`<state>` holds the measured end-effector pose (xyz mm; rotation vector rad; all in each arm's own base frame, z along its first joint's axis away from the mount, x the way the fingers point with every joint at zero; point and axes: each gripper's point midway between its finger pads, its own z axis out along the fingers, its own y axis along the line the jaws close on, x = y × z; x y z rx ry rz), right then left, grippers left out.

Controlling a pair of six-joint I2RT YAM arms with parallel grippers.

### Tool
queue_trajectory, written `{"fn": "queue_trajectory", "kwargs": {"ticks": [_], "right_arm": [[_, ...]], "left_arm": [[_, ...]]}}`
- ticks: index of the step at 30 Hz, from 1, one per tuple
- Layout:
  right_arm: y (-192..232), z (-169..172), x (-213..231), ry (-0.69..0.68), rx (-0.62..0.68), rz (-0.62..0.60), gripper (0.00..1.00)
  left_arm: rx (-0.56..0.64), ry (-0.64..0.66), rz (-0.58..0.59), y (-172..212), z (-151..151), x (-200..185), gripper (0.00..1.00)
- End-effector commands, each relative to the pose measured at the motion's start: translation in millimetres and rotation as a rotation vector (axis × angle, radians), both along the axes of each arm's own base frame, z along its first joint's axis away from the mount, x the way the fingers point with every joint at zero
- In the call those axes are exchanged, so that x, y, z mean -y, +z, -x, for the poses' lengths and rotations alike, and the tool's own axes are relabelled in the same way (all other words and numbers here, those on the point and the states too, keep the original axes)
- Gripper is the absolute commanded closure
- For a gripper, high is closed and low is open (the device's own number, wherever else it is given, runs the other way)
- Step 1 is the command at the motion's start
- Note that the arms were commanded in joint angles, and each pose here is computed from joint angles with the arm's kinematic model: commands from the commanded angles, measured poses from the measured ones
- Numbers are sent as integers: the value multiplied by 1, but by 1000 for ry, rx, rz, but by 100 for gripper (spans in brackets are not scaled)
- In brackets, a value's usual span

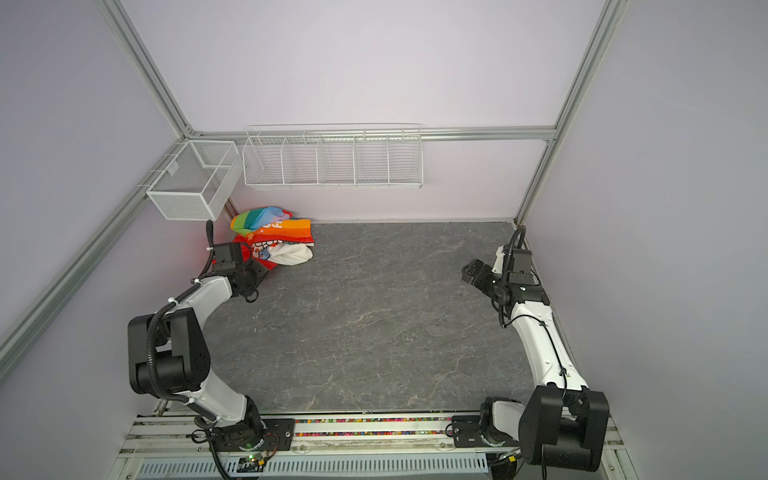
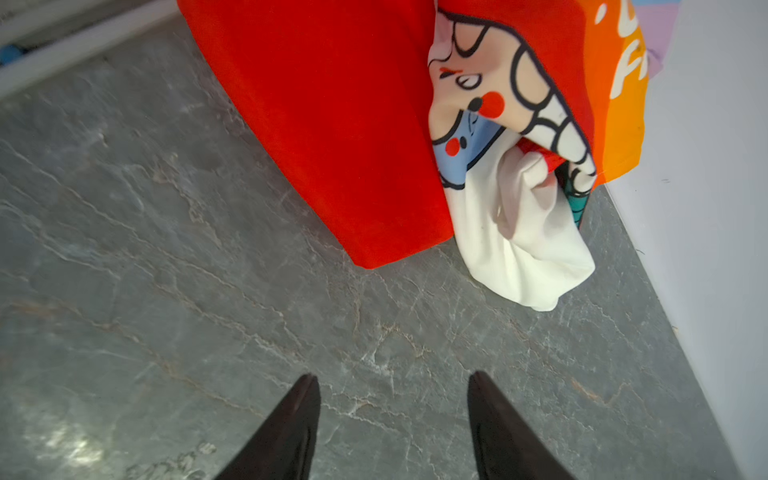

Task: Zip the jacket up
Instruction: 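Reach the left gripper to the red jacket hem while the right arm rises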

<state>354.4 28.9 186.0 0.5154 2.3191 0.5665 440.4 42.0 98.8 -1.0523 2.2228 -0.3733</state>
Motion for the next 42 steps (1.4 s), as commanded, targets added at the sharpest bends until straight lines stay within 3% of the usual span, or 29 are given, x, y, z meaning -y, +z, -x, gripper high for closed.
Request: {"fn": "queue_trajectory", "kwargs": {"ticks": [1,13,25,28,30,33,35,42], "right_arm": [[3,17,-20,61,-9,-22,4],[20,39,-33,99,18,-8,9],[14,47,-35,105,-12,4,10],[15,47,-37,108,-10,4,10],[15,46,-37,110,-12,5,9],[14,46,-38,114,-14,2,4],[13,44,-40,118,-13,-1,0],[10,42,-46,132,-20,-9,10]], "left_arm": [[37,58,79,-11,-10,0,42],[41,163,133,-52,-26,-27,43],[129,182,170,-58,-52,-33,46],[136,205,190,-60,-55,-38,52],[141,205,196,-59,-57,-38,64],[154,198,205,-54,-59,-37,90],[165,195,220,-50,-59,-34,100],[161,206,247,-37,-41,-26,100]]}}
